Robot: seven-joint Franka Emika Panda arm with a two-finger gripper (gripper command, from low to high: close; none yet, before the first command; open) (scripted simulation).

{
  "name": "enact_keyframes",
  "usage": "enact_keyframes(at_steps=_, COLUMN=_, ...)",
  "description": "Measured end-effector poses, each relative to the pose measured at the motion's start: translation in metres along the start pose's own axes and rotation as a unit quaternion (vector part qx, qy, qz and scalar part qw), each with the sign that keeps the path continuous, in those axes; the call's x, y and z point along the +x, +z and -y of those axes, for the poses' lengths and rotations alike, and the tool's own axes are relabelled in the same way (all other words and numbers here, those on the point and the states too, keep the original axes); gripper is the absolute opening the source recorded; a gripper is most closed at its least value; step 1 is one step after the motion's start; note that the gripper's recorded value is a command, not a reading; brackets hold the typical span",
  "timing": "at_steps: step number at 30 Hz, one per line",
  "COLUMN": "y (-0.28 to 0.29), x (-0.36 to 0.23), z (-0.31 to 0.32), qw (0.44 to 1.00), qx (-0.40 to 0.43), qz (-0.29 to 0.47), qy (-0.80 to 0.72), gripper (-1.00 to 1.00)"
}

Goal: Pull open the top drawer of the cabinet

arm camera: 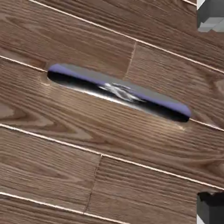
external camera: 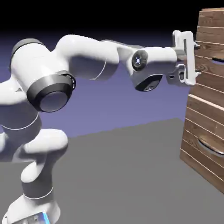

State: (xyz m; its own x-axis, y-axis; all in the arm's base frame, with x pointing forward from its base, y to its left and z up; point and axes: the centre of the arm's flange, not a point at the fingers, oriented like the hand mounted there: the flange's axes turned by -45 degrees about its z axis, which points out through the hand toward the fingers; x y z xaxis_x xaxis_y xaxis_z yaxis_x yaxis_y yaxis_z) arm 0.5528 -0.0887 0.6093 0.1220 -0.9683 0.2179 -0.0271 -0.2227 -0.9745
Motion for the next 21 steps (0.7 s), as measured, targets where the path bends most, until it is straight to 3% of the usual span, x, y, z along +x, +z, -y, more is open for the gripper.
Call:
enact_keyframes(at_steps=10, y=0.047, x=0.007, z=-0.016, qw=0.992, qx=0.020, qz=-0.059, qy=0.111, gripper=0.00)
enact_keyframes(at_steps=18, y=0.094, x=0.013, z=-0.015, qw=0.992, qx=0.020, qz=-0.059, qy=0.112, gripper=0.00)
enact_keyframes(at_steps=19, y=0.097, x=0.013, z=-0.015, qw=0.992, qx=0.020, qz=-0.059, qy=0.111, gripper=-1.00)
enact_keyframes(at_steps=21, y=0.097, x=0.013, z=-0.015, qw=0.992, qx=0.020, qz=-0.059, qy=0.111, gripper=-1.00)
